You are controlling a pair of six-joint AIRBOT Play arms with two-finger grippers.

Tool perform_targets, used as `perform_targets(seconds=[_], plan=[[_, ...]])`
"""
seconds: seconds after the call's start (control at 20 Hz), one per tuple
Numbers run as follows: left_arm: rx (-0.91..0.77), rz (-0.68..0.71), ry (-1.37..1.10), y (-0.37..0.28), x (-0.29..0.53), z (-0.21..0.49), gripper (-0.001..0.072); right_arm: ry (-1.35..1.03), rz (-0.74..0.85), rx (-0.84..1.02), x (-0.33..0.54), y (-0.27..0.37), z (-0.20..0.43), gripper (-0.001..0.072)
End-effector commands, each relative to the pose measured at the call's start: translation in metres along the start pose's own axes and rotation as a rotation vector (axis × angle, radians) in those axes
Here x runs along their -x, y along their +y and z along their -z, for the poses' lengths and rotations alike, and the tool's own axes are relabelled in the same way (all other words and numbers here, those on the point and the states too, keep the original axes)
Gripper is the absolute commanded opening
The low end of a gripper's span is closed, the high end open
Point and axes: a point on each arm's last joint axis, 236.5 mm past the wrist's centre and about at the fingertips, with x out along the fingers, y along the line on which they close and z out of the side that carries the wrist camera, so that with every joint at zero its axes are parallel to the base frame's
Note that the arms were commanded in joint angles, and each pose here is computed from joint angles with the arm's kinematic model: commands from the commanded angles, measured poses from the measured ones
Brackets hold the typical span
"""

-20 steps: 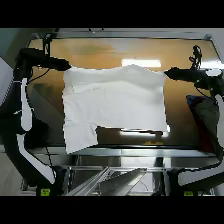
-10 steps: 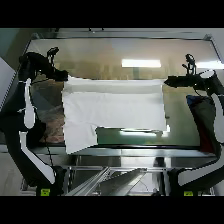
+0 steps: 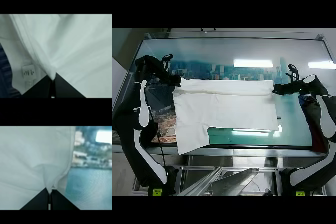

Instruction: Fold the shirts.

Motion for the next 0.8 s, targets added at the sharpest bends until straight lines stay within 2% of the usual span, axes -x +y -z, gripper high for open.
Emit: perform_targets(seconds=[0.0,0.1,0.15,0.2,0.25,0.4,0.45,0.5,0.75], plan=[[0.005,-0.001,0.003,0.002,-0.005,0.000,0.0020,0.011,0.000,0.000,-0.003,0.000,0.003,0.0020],[0.007,0.004,0.017,0.001,-0.004,0.004,0.0024,0.019,-0.006,-0.001,-0.003,0.001,0.005,0.0038],[0.007,0.008,0.031,0.000,-0.003,0.007,0.0180,0.033,-0.015,-0.015,-0.002,0.004,0.008,0.0236],[0.010,0.010,0.041,0.001,0.002,0.010,0.0635,0.050,-0.026,-0.016,0.002,0.006,0.011,0.0412],[0.043,0.012,0.047,0.000,0.010,0.010,0.0708,0.062,-0.038,-0.014,0.009,0.009,0.013,0.0410],[0.107,0.030,0.083,0.003,0.043,0.024,0.0708,0.068,-0.048,-0.045,0.054,0.010,0.013,0.0405],[0.125,0.036,0.108,0.002,0.050,0.038,0.0685,0.084,-0.053,-0.068,0.072,0.009,0.019,0.0399],[0.142,0.044,0.138,0.000,0.056,0.055,0.0602,0.103,-0.069,-0.092,0.087,0.010,0.027,0.0372],[0.210,0.091,0.290,-0.028,0.060,0.170,0.0601,0.158,-0.087,-0.209,0.128,0.004,0.101,0.0365]])
